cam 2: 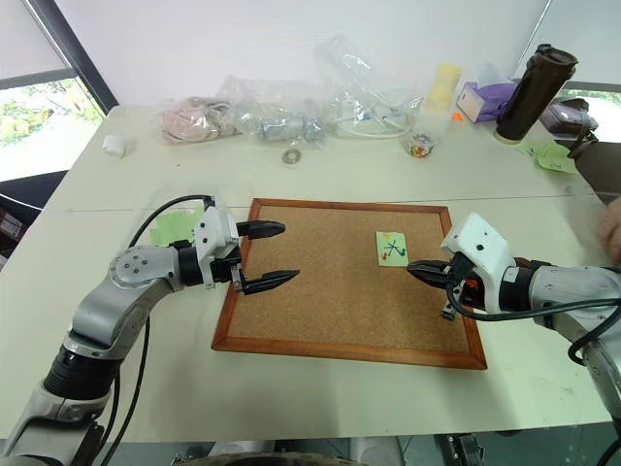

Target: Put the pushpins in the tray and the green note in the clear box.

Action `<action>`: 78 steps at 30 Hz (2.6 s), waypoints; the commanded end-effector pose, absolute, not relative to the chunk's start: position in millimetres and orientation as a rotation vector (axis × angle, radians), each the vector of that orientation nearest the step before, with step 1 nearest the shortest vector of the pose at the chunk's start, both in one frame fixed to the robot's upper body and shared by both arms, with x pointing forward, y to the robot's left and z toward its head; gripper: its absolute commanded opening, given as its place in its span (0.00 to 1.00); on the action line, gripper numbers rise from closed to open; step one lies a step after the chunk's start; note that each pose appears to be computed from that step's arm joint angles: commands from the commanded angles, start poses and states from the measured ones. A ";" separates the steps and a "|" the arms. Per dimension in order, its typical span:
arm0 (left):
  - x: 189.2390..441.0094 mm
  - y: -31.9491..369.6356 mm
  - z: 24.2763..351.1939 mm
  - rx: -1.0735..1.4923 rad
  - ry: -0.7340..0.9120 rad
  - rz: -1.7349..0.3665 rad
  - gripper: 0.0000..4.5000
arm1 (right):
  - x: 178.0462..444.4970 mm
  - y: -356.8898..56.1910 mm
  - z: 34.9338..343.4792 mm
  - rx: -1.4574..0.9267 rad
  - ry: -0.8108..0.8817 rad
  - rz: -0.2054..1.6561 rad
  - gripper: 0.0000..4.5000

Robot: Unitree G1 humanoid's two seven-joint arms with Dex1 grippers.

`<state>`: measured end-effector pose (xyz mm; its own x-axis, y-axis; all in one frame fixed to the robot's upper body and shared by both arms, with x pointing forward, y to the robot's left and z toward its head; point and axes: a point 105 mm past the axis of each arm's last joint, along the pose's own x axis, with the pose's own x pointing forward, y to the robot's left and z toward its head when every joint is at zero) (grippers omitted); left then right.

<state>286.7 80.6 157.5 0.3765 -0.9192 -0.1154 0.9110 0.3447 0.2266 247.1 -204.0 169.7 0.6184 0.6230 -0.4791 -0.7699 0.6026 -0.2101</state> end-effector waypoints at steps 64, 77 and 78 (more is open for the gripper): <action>300.6 48.9 71.5 0.392 -0.008 -1.210 0.00 | 346.1 -189.5 144.8 -0.386 0.310 0.700 0.61; 298.1 49.9 71.0 0.392 -0.003 -1.184 0.00 | 357.9 -195.5 127.0 -0.374 0.346 0.677 0.61; 298.5 50.1 71.1 0.394 -0.002 -1.181 0.00 | 358.3 -195.8 126.3 -0.374 0.347 0.678 0.61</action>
